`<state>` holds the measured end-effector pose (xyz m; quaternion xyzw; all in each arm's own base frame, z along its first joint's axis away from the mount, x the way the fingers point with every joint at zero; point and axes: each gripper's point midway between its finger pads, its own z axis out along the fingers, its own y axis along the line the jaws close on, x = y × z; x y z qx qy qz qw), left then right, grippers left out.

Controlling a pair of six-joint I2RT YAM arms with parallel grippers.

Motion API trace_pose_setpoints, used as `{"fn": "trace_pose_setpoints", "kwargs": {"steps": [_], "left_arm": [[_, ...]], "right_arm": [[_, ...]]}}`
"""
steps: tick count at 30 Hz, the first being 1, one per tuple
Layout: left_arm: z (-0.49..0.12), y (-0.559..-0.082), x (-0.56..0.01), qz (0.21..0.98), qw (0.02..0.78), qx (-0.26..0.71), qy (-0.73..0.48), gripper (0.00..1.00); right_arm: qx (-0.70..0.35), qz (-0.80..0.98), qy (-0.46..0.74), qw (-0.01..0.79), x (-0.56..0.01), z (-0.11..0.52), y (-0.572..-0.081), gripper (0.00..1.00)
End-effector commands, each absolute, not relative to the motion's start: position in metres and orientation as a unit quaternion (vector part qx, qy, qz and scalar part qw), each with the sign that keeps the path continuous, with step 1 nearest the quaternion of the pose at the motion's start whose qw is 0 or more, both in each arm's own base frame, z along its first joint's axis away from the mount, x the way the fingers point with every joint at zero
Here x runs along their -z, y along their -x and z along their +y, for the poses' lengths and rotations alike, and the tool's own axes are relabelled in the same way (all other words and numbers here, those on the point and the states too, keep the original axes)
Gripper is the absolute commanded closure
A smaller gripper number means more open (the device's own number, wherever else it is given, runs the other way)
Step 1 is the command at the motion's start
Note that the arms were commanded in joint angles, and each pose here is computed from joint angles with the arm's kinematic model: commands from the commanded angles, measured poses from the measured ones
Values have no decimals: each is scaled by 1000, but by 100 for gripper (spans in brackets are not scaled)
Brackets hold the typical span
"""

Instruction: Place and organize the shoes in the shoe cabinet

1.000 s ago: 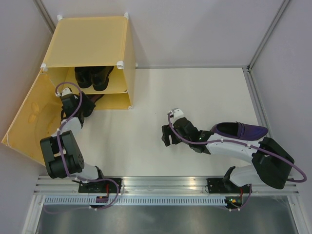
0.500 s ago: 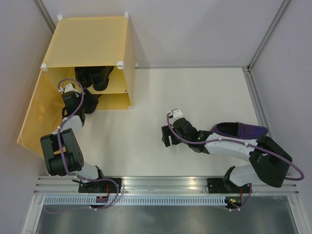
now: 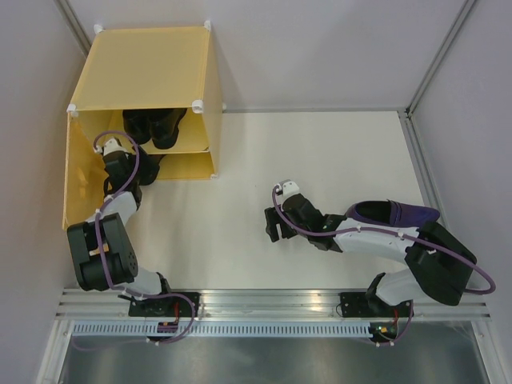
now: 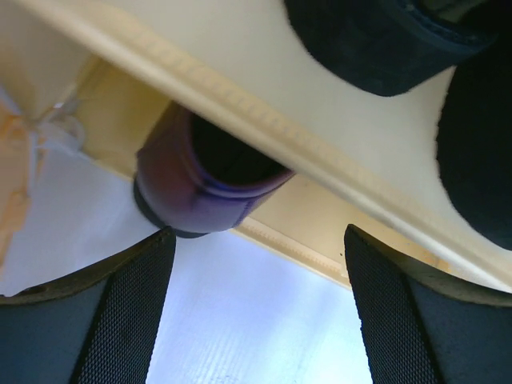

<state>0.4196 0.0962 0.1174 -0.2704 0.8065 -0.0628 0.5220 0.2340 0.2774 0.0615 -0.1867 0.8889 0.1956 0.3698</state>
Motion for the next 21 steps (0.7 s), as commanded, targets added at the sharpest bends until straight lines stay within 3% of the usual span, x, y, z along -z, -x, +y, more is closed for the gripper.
{"fn": "trace_pose_setpoints", "kwargs": {"steps": [1,21], "left_arm": [[121,-412,-135,765,561,9,316,12],[86,-457,-123,798,545,89,240,11]], "right_arm": [[-209,879,182,389,-76,287,-244,17],[-200,881,182,388,-71,286,-246,18]]}}
